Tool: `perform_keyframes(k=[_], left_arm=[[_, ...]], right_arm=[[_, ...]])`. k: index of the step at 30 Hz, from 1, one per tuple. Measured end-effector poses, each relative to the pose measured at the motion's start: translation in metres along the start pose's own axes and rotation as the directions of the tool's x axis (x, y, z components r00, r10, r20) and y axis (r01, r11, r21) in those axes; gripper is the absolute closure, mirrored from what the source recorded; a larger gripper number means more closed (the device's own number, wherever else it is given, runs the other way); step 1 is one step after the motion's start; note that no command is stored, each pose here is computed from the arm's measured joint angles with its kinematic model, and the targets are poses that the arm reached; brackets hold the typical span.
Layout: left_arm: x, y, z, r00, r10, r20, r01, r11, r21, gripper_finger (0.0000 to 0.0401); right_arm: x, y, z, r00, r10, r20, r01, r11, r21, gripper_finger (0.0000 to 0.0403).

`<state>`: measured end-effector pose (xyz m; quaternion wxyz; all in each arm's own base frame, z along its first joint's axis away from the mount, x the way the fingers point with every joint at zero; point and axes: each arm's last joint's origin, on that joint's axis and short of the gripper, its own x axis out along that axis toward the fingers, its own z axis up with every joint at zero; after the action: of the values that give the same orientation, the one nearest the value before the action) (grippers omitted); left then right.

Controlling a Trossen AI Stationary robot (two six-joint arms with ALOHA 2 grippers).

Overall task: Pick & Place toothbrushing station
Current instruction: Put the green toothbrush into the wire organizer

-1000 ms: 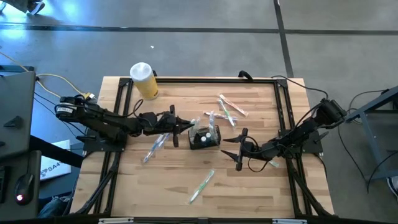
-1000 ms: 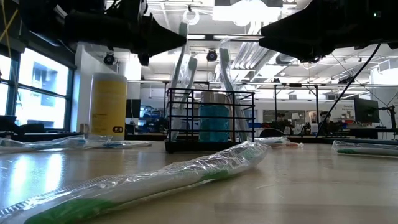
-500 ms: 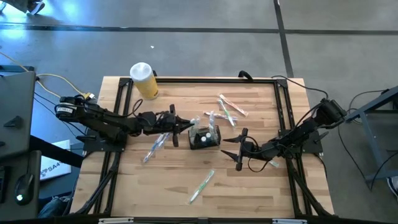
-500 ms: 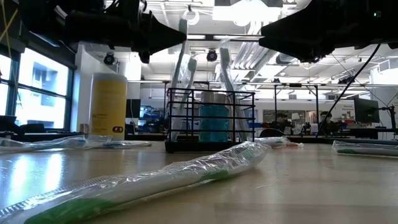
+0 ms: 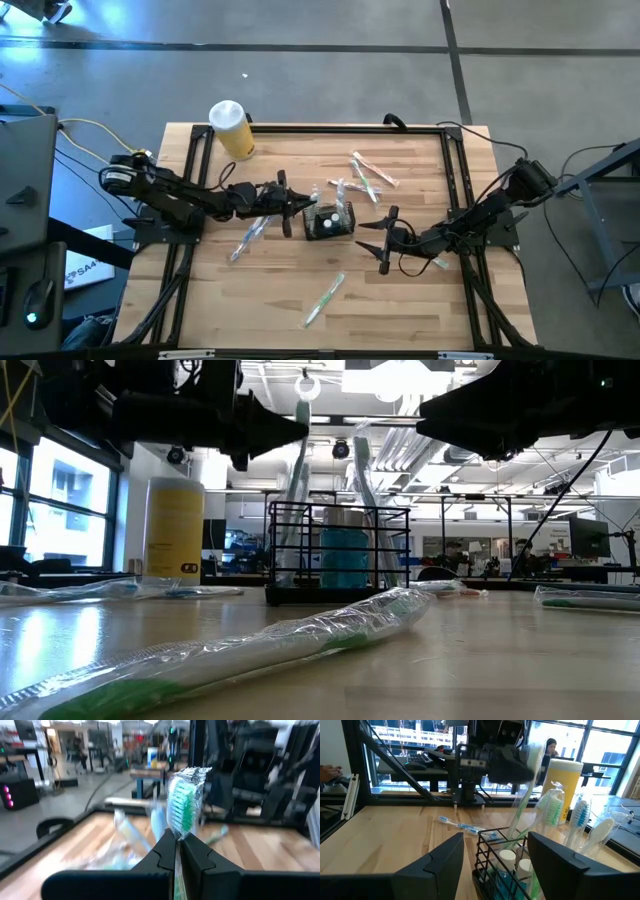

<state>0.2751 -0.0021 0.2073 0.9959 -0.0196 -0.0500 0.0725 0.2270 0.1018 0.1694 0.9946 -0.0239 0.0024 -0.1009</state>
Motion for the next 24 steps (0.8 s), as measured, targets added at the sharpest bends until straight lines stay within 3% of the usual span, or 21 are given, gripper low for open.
perform_keyframes(k=[24], left_arm=[[0.004,0.0,-0.018,0.997,0.003,-0.083,-0.002,1.0,0.009,0.0398]], right_arm=[[0.0,0.0,-0.001,1.0,-0.001,-0.006,0.0,1.0,-0.005,0.0191]])
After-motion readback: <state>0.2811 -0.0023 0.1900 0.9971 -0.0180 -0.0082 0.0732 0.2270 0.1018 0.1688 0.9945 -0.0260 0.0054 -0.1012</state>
